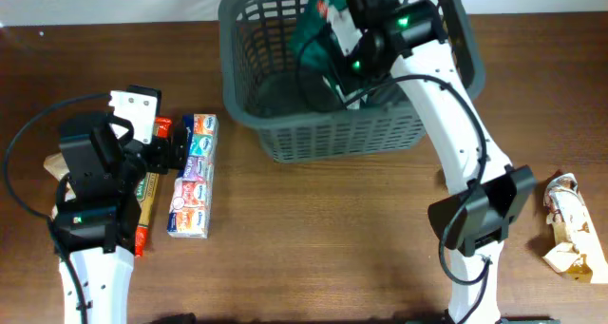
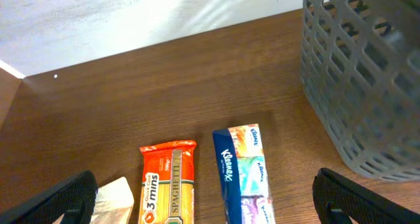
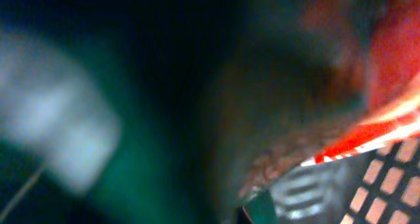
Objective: Pack container
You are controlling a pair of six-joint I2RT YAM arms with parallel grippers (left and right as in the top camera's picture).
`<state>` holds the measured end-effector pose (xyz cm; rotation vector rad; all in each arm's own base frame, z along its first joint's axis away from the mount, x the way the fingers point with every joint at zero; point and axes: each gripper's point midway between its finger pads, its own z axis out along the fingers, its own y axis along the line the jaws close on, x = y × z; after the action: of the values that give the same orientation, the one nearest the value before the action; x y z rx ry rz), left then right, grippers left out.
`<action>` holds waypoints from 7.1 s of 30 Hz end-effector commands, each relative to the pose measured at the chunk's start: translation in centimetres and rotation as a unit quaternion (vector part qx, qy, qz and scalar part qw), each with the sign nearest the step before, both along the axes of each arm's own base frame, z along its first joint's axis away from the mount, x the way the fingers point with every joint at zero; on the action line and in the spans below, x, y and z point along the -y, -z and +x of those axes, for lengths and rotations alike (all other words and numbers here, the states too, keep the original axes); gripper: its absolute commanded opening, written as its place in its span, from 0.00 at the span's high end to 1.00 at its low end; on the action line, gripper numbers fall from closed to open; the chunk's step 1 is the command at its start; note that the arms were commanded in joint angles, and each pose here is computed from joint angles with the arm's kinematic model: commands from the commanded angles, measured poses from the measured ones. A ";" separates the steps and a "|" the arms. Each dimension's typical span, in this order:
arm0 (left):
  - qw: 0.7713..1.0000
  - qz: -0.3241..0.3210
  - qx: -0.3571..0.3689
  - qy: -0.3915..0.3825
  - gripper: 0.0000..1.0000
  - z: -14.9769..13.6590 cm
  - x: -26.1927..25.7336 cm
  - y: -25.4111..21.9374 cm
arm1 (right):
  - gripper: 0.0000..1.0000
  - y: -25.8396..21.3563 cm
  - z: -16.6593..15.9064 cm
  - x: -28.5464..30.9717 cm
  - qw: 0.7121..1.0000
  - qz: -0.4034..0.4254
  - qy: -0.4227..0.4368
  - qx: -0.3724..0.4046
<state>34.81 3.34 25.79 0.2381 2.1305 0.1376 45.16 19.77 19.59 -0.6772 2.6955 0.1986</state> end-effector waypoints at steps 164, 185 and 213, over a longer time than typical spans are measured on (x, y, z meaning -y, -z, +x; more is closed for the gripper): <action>1.000 0.002 0.010 0.009 0.01 0.3 0.1 -0.9 | 0.96 -8.4 3.7 4.8 0.978 -0.018 -0.135 0.160; 1.000 0.002 0.010 0.009 0.01 0.3 0.1 -0.9 | 0.32 -13.8 1.4 10.8 0.978 -0.054 0.017 0.202; 1.000 0.002 0.010 0.009 0.01 0.3 0.1 -0.9 | 0.32 9.2 -13.3 28.6 0.918 0.066 0.380 -0.096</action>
<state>34.84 3.34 25.86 0.2387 2.1292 0.1377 31.43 -10.95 11.68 0.5123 2.8388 0.1765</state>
